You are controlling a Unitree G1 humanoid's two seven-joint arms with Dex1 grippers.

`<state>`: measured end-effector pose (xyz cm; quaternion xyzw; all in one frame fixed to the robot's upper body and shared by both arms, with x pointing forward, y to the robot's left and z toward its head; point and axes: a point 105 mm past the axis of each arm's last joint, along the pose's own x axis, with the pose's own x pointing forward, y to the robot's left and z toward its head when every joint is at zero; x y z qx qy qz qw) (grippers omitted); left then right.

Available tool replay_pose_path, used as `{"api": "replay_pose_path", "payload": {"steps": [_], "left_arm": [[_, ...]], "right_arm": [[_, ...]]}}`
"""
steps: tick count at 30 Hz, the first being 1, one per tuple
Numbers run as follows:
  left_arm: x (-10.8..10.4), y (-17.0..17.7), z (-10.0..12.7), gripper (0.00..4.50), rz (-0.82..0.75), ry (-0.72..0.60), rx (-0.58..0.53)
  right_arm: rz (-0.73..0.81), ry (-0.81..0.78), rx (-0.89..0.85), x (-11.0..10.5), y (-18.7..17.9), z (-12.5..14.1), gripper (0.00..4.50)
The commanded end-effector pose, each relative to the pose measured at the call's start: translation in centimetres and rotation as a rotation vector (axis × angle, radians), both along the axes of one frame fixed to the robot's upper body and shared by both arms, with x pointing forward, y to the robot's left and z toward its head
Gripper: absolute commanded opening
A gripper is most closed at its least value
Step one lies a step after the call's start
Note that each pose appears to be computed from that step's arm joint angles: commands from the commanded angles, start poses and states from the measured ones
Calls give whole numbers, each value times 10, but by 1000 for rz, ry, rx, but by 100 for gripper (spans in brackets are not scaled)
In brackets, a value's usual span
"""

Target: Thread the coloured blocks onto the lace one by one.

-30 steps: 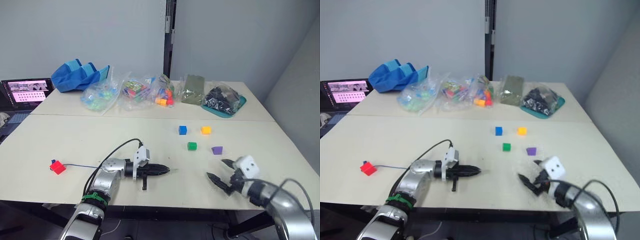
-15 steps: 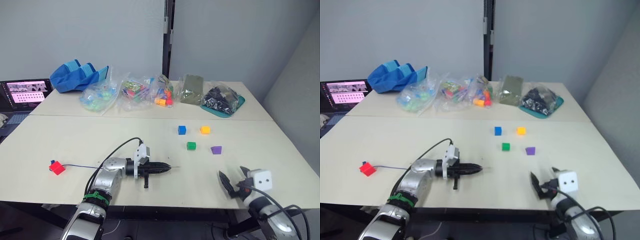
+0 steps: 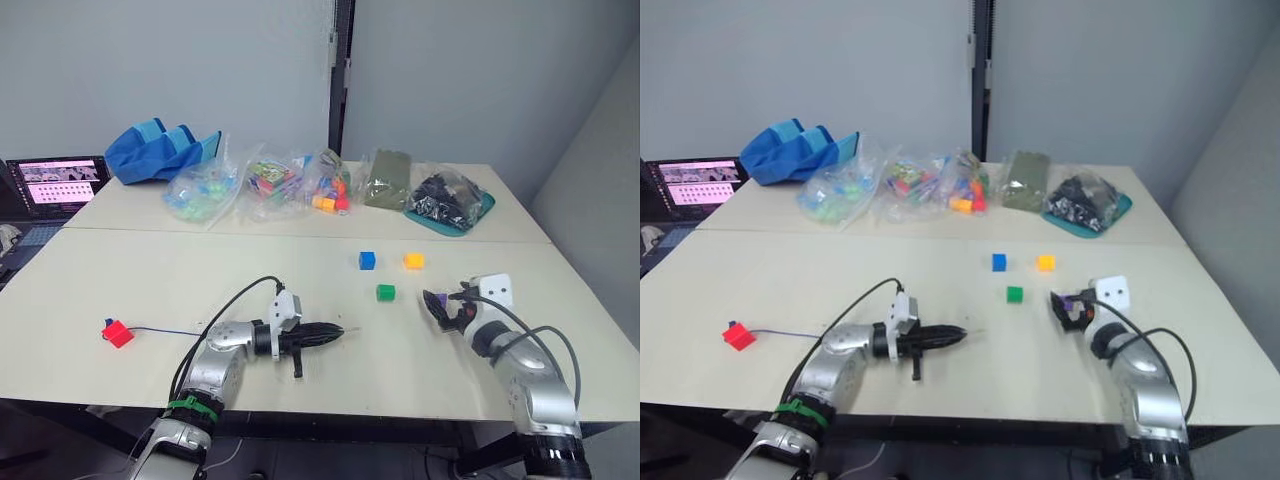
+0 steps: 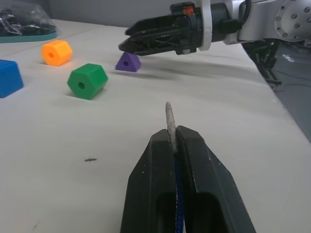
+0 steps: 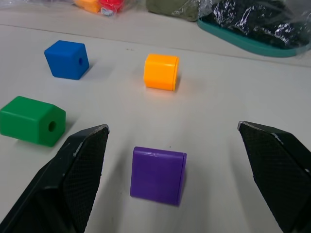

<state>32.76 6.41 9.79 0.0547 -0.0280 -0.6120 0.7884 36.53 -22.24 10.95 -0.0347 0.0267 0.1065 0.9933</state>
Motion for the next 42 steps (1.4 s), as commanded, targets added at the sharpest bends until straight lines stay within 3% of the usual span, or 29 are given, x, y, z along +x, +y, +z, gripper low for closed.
{"api": "replay_pose_path", "payload": {"steps": [1, 3, 4, 13, 14, 17, 22, 30, 32, 39, 42], "left_arm": [[0, 2, 10, 0, 14, -50, -9], [-1, 2, 9, 0, 14, -50, -6], [-1, 2, 9, 0, 16, -50, -5], [-2, -2, 7, 0, 16, -60, -7], [-3, -3, 7, 0, 11, -58, -8], [-4, -5, 6, 0, -5, -46, -17], [-8, -11, 2, 0, -55, -33, -9], [-12, -16, -1, 0, -114, -15, 3], [-12, -16, -1, 0, -118, -16, 5], [-7, -15, 0, 0, -105, -27, 6], [-5, -14, 1, 0, -83, -32, -4]], "right_arm": [[-1, -17, -6, 4, 2, 0, 448], [-22, -11, 12, 7, 1, -3, 448], [-29, -8, 12, 8, 0, -4, 425], [-39, -24, 64, -6, 8, 5, 127], [-33, -24, 70, -10, 11, 7, 115], [-8, -23, 124, -23, 27, 14, 115], [52, 85, 211, -53, 71, 3, 115], [81, 217, 377, -75, 106, 2, 115], [70, 216, 401, -75, 102, 6, 219], [141, 179, 451, -73, 94, 31, 448], [274, 175, 329, -71, 93, 40, 448]]}}
